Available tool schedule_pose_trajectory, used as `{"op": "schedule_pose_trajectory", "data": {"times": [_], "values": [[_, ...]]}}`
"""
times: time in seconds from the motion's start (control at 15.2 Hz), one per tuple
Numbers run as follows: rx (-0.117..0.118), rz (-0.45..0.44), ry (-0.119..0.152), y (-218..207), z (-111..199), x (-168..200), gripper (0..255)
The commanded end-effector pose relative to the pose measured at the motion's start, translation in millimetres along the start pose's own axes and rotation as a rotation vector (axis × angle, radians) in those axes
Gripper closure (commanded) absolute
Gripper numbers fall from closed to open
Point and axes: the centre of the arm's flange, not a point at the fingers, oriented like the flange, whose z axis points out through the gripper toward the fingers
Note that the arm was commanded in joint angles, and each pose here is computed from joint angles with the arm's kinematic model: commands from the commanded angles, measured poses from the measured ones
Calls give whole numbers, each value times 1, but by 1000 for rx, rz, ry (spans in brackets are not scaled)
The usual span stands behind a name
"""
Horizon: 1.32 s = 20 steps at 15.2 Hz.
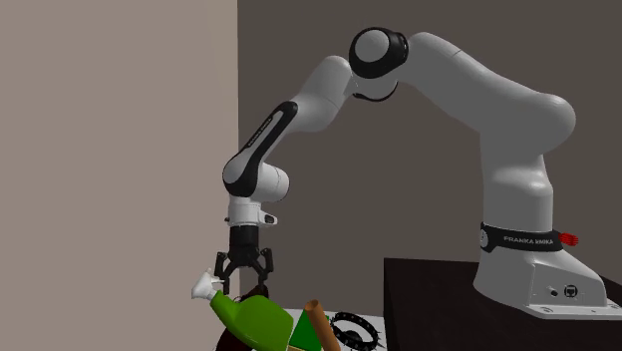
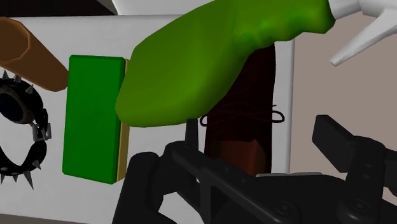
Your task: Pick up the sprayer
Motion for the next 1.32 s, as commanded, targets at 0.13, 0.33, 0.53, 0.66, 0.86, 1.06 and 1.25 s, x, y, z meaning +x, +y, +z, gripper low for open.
{"op": "schedule_pose_trajectory", "data": {"times": [0.13,0.33,0.53,0.66,0.86,1.06,1.25], "values": [[-322,-50,-175,14,-39,-24,255],[9,3,1,-2,-1,-4,0],[41,465,-102,21,-11,-25,0],[62,774,-170,30,-19,-43,0],[73,921,-203,32,-13,-49,0],[73,921,-203,30,1,-43,0],[73,921,-203,28,14,-39,0]]}}
